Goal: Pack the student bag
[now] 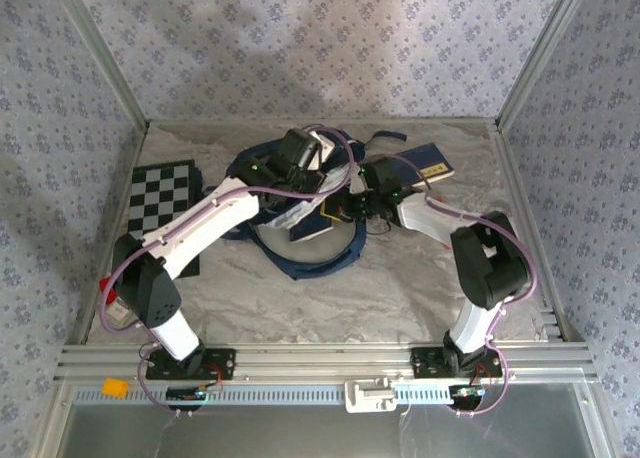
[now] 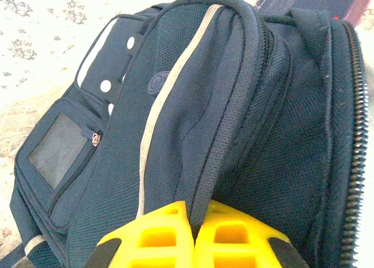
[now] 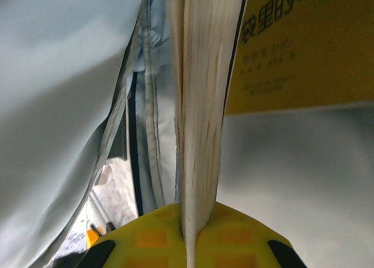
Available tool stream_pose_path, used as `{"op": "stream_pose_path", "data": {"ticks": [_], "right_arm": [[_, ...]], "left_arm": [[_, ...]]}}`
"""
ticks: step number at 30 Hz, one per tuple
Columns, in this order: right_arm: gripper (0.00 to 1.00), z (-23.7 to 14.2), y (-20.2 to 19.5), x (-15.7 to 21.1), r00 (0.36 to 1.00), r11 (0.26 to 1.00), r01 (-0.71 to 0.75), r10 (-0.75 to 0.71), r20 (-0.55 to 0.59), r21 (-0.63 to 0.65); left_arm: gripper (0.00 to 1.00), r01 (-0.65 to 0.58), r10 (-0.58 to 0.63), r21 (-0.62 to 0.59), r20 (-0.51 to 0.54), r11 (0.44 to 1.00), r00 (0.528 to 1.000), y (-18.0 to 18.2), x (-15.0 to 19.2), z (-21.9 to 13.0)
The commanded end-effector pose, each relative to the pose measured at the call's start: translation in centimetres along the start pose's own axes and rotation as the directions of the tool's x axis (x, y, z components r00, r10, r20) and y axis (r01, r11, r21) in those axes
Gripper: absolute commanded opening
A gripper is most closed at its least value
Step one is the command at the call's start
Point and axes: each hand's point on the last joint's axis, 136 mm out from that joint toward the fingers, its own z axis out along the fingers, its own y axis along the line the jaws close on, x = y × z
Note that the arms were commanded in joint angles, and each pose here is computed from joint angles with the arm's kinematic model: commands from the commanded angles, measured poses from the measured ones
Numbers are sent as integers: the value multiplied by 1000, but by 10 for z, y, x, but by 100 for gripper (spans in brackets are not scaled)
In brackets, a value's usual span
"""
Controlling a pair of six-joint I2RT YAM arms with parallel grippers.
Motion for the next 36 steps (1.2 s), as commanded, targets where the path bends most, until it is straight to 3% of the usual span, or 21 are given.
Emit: {"op": "stream_pose_path", "data": {"ticks": [1, 10, 17, 23, 31, 36], "right_arm": [[3, 13, 11, -33, 995, 998, 69, -68, 75, -6], [43, 5, -13, -27, 997, 991, 58, -64, 45, 119], [56, -30, -40, 12, 998, 964, 41, -54, 43, 262], [54, -38, -34, 40, 999, 959, 47, -52, 12, 280], [24, 11, -18, 64, 997, 964, 68, -53, -63, 257], [17, 40, -17, 62, 994, 959, 100, -87, -62, 265]], "left_arm": [[0, 72, -78, 34, 216, 997, 973, 7, -56, -50], [0, 92, -100, 49, 213, 995, 972, 11, -49, -51], [0, 107, -120, 75, 207, 991, 971, 7, -43, -48], [0, 110, -123, 75, 216, 991, 968, 8, -43, -51], [0, 111, -126, 82, 201, 990, 971, 6, -39, -45], [0, 109, -125, 90, 199, 990, 972, 5, -42, -45]]}}
